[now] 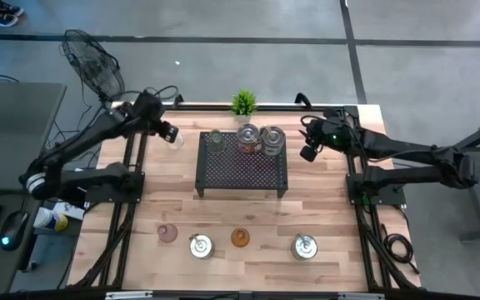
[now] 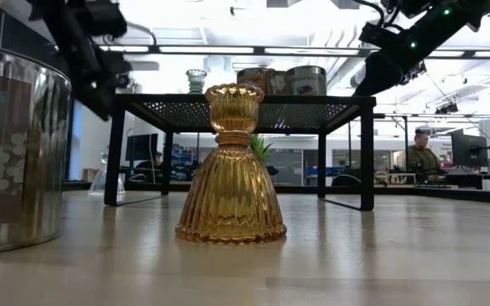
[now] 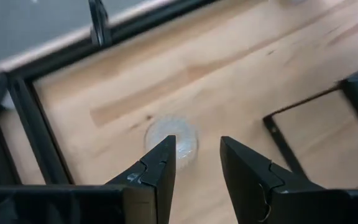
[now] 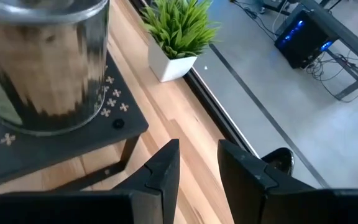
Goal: Pick & Place candle stick holders
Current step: Put the transparent glass candle holder on the shelf
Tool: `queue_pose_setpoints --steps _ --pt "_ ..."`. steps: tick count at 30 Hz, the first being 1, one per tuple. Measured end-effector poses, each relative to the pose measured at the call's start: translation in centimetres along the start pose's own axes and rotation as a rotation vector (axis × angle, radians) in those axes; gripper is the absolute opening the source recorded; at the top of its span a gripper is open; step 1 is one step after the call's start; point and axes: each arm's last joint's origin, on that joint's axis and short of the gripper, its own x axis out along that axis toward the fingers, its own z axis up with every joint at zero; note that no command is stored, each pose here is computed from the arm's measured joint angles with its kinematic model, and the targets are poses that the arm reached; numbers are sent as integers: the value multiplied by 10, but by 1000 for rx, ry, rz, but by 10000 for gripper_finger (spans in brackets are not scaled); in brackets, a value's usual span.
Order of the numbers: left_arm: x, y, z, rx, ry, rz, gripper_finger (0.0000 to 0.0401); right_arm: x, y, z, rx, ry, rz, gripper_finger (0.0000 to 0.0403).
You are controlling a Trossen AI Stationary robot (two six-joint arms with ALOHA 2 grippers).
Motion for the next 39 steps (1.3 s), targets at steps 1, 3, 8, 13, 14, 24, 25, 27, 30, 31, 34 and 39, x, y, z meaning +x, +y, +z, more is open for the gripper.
queue_pose_setpoints --steps 1,3,8,13,14,24,25,27,30,31,34,39 --pt "5 4 1 -12 32 -2 122 -1 0 0 -2 2 1 101" --pt "14 12 3 -44 89 3 122 -2 0 -1 -4 7 4 101" --pt "33 25 7 -99 180 -6 122 -2 0 -3 -18 21 7 101" --pt "45 28 9 -103 224 -31 122 -2 0 -3 -18 21 7 101" --pt "47 28 9 -102 232 -20 122 -2 0 -3 -18 21 7 101" --pt "53 29 13 -96 205 35 122 -2 0 -3 -19 21 7 101" --pt "53 29 13 -96 198 34 122 -2 0 -3 -19 21 7 101" --pt "53 29 14 -96 197 37 122 -2 0 -3 -19 22 7 101" --pt "58 29 13 -98 215 40 122 -2 0 -3 -24 25 8 101" --pt "60 29 13 -97 225 42 122 -2 0 -3 -24 25 8 101" --pt "67 30 13 -93 255 47 122 -2 0 -3 -25 27 8 101" --pt "74 30 13 -94 278 49 122 -2 0 -4 -27 35 9 101"
